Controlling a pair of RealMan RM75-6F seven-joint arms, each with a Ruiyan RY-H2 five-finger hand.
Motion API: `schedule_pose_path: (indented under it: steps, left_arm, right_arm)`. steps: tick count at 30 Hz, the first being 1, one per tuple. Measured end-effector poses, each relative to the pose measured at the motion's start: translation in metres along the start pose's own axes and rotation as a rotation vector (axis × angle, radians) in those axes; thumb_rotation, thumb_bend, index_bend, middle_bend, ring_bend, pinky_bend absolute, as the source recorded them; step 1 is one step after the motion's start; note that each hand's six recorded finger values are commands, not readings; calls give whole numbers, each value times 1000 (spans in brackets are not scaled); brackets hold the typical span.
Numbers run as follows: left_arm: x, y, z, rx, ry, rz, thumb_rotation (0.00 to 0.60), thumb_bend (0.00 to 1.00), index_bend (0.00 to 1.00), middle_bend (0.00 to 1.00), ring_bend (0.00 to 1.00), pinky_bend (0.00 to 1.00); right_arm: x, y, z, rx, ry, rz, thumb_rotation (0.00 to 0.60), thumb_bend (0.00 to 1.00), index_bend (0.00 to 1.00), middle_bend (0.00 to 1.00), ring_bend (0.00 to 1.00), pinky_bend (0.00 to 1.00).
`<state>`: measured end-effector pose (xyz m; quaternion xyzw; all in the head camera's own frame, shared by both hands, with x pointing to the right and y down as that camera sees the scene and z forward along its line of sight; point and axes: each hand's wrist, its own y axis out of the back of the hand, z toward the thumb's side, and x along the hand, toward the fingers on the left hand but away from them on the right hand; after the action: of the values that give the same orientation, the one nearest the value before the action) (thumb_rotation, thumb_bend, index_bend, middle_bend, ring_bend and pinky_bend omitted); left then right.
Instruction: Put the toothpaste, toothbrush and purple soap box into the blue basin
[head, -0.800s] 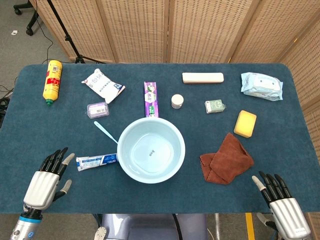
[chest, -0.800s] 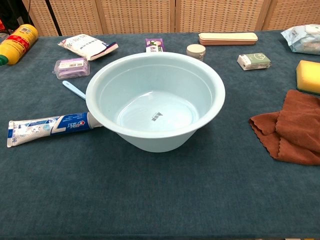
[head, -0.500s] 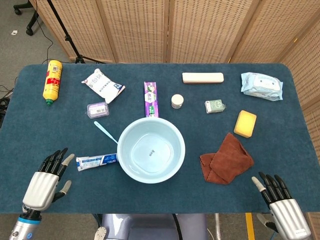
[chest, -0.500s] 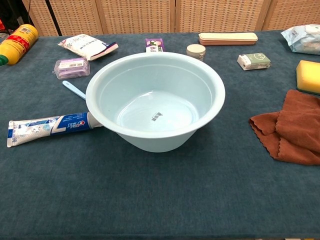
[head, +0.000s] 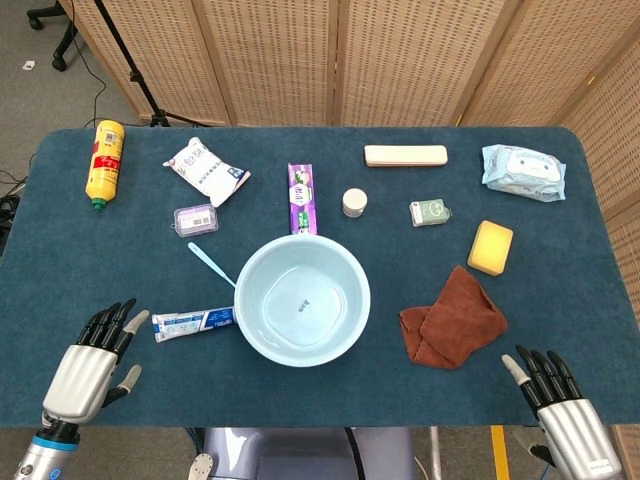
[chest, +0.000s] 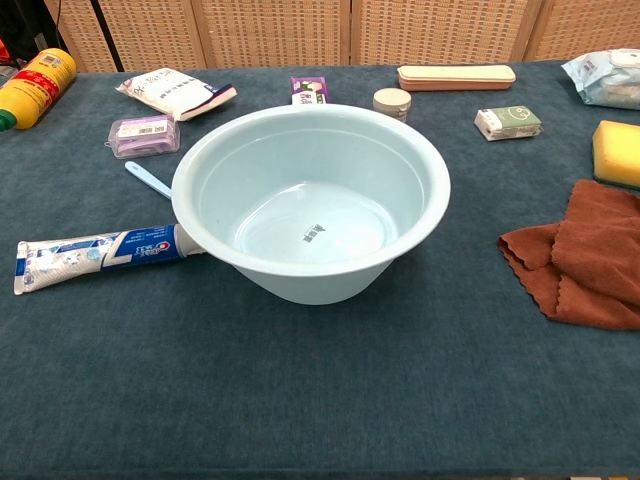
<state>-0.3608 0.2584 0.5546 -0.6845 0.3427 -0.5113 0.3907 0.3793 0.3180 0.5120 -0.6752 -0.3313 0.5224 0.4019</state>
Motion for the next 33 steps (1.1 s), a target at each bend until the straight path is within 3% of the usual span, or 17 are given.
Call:
schedule_pose_path:
  steps: [33]
  left_arm:
    - [4,-9,-2,14,26,-46,600,336,0,0,0,129]
  right_arm:
    - [-2,-2,-3,7,-13,8,600,131,0,0,0,0]
